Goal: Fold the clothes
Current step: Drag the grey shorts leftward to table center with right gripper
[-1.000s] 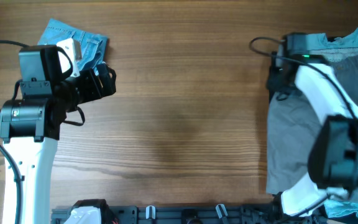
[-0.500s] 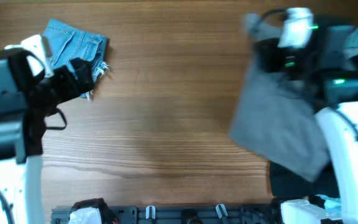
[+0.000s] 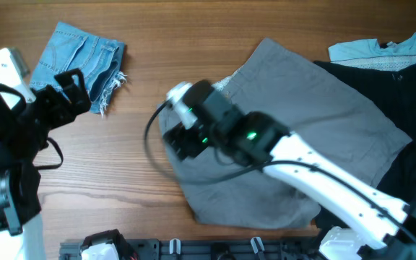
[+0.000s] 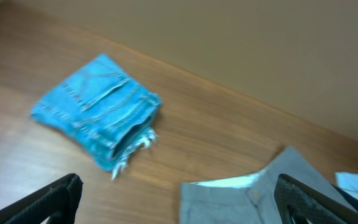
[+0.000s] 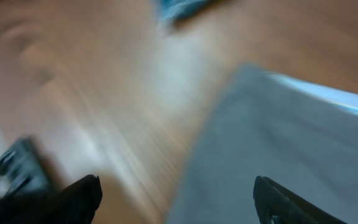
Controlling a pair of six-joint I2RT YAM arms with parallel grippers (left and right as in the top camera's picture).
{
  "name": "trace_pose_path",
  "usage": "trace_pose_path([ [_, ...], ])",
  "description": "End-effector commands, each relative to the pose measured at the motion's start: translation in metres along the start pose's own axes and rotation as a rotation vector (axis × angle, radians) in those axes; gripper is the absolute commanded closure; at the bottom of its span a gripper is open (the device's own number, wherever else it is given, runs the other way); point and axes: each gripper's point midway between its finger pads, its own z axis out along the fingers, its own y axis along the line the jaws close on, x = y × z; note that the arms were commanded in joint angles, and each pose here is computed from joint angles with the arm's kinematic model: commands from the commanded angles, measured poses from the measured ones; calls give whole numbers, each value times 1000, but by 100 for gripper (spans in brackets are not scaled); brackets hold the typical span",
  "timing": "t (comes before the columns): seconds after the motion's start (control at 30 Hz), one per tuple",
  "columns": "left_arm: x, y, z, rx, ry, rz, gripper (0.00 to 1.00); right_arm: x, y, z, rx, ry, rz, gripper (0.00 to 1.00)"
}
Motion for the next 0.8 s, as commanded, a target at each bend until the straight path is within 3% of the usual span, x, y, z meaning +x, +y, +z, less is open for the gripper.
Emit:
trace_pose_path([
  [0.0, 15, -38, 30, 195, 121, 102, 0, -52, -81, -83, 205, -261, 277, 17],
  [0.1, 48, -60, 74, 258, 277, 188, 0, -58, -129, -134, 254, -376, 458, 19],
  [0.27, 122, -120, 149, 457, 501, 383, 0, -43, -177, -183, 294, -441, 585, 20],
  [0.53, 245, -185, 239, 609, 667, 539, 3, -8, -203, -184, 332, -341, 699, 20],
  [0.6, 273, -197, 253, 633, 682, 568, 12, -4, -204, -179, 334, -316, 709, 19],
  [0.67, 292, -199, 267, 609, 686, 596, 32, 0, -206, -175, 336, -293, 719, 19],
  [0.7, 306, -198, 277, 576, 689, 621, 46, 2, -207, -172, 337, -278, 725, 19],
  [0.77, 318, -196, 285, 550, 693, 644, 63, 5, -208, -168, 338, -262, 732, 19],
])
